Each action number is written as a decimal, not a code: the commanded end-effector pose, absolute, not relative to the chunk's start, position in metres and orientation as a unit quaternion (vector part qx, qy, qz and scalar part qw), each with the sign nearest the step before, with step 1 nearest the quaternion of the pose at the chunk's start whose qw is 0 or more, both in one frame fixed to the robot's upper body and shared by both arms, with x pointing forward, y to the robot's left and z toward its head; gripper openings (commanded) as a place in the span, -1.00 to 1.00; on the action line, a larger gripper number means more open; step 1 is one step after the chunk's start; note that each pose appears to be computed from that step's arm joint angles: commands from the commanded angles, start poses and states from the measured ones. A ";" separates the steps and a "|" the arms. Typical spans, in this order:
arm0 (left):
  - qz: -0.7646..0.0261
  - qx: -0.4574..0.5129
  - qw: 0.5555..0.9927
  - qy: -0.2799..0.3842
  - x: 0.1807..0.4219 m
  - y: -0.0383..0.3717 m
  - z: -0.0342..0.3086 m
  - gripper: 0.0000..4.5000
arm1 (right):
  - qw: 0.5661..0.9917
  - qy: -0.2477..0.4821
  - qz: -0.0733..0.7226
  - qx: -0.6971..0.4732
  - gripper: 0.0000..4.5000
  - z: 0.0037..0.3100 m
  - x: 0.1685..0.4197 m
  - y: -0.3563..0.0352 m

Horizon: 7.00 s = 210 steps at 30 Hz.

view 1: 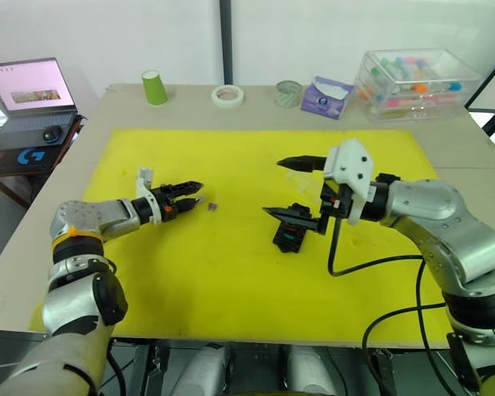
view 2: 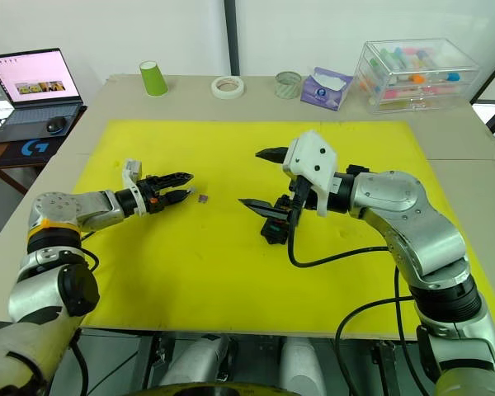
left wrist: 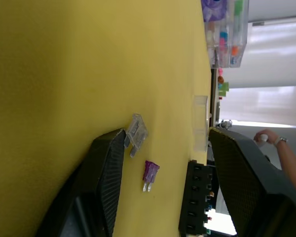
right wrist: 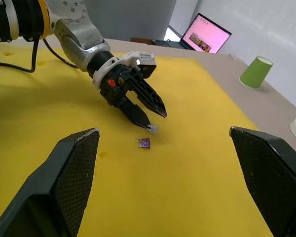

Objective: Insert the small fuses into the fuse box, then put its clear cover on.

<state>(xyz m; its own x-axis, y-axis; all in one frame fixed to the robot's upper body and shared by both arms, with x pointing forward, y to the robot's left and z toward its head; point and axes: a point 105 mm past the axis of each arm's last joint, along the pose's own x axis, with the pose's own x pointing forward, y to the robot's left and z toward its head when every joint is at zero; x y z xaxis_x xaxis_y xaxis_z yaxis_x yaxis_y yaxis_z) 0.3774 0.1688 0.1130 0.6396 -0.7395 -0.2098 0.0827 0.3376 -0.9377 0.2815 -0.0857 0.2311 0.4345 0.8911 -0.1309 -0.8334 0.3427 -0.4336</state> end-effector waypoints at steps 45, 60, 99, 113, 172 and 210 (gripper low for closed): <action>-0.395 -0.466 0.753 0.245 0.346 0.187 0.178 -0.99 | 0.820 -0.053 0.550 -0.149 1.00 0.249 0.270 -0.090; -0.634 -0.150 0.753 0.090 0.277 0.109 0.251 -0.99 | 0.803 0.030 0.595 0.018 1.00 0.259 0.265 -0.091; -0.682 -0.218 0.698 0.017 0.266 0.086 0.273 -1.00 | 0.790 0.013 0.589 0.170 -0.07 0.273 0.255 -0.076; -0.682 -0.225 0.695 0.010 0.268 0.083 0.275 -1.00 | 0.784 0.015 0.593 0.181 -0.07 0.274 0.253 -0.072; -0.624 0.092 0.775 -0.043 0.274 0.056 0.174 0.99 | 0.849 0.101 0.467 -0.226 -1.00 0.188 0.304 -0.131; -0.625 0.107 0.772 -0.036 0.277 0.059 0.170 0.99 | 0.846 0.137 0.456 -0.240 -1.00 0.165 0.322 -0.139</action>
<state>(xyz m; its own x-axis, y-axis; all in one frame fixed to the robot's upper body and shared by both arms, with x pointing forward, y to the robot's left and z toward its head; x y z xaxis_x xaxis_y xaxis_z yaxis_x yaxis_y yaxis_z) 0.2782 0.0598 0.1622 0.2239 -0.9696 -0.0991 0.9630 0.2044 0.1755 0.3198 -0.1402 0.1547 0.5326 0.6984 -0.4781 -0.8448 0.4727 -0.2506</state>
